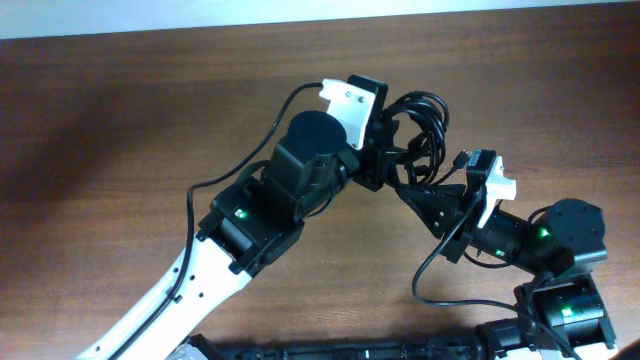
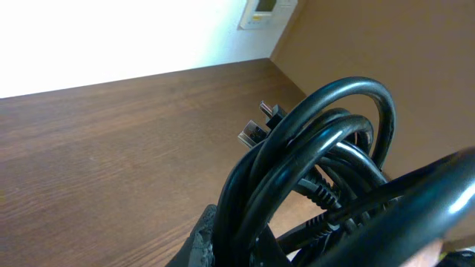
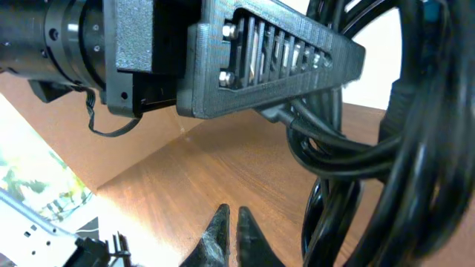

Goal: Untangle cables

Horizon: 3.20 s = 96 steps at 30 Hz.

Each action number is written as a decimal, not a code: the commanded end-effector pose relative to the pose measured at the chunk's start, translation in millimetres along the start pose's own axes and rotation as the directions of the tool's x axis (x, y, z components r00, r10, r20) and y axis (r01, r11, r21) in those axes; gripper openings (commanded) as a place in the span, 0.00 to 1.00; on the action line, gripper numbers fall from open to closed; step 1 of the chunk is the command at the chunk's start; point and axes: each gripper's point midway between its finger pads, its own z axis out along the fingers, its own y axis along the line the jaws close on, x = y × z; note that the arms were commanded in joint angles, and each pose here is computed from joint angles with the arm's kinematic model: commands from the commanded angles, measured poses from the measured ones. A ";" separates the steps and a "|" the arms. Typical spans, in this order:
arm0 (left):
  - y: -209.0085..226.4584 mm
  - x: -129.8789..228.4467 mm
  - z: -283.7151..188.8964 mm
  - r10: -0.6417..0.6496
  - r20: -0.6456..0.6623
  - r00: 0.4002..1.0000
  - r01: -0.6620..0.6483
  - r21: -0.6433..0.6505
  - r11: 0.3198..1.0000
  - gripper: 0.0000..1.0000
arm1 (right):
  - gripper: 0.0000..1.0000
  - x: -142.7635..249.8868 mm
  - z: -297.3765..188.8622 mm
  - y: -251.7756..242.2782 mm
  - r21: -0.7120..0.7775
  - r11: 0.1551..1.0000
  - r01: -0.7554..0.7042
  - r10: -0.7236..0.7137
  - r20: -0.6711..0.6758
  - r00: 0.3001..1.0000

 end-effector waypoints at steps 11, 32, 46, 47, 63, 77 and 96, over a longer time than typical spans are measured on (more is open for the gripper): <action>18.0 -16.8 -10.2 -0.008 0.062 0.998 0.016 -0.128 0.992 0.00 | 0.59 9.7 -3.9 -37.0 0.204 0.973 -0.107 0.108 0.008 0.994; 0.6 -5.7 -9.5 -0.042 0.004 0.999 0.042 -0.025 0.999 0.00 | 0.30 8.7 -0.7 -14.1 0.074 0.997 -0.029 0.031 -0.019 0.999; -26.4 6.8 -11.2 -0.059 -0.074 0.996 0.068 0.126 0.990 0.00 | 0.40 3.8 -0.3 -9.8 0.052 0.999 -0.009 0.009 -0.005 1.000; -26.9 9.0 -11.5 -0.059 -0.084 0.995 0.070 0.130 0.989 0.00 | 0.41 3.7 -0.4 -9.9 0.052 0.999 -0.008 0.009 -0.005 1.000; -0.6 9.6 -9.9 -0.071 -0.062 0.996 0.070 -0.016 0.997 0.00 | 0.04 5.3 -3.0 31.4 -0.184 0.971 0.152 -0.156 -0.010 0.988; 20.7 -32.5 -14.7 -0.212 0.159 0.964 0.232 -0.121 0.965 0.00 | 0.04 8.1 -4.4 37.6 -0.224 0.957 0.185 -0.192 -0.010 0.981; 42.9 -47.0 -40.7 -0.218 0.214 0.952 0.256 -0.174 0.951 0.00 | 0.56 25.1 -16.8 -74.5 0.418 0.889 -0.189 0.196 0.026 0.980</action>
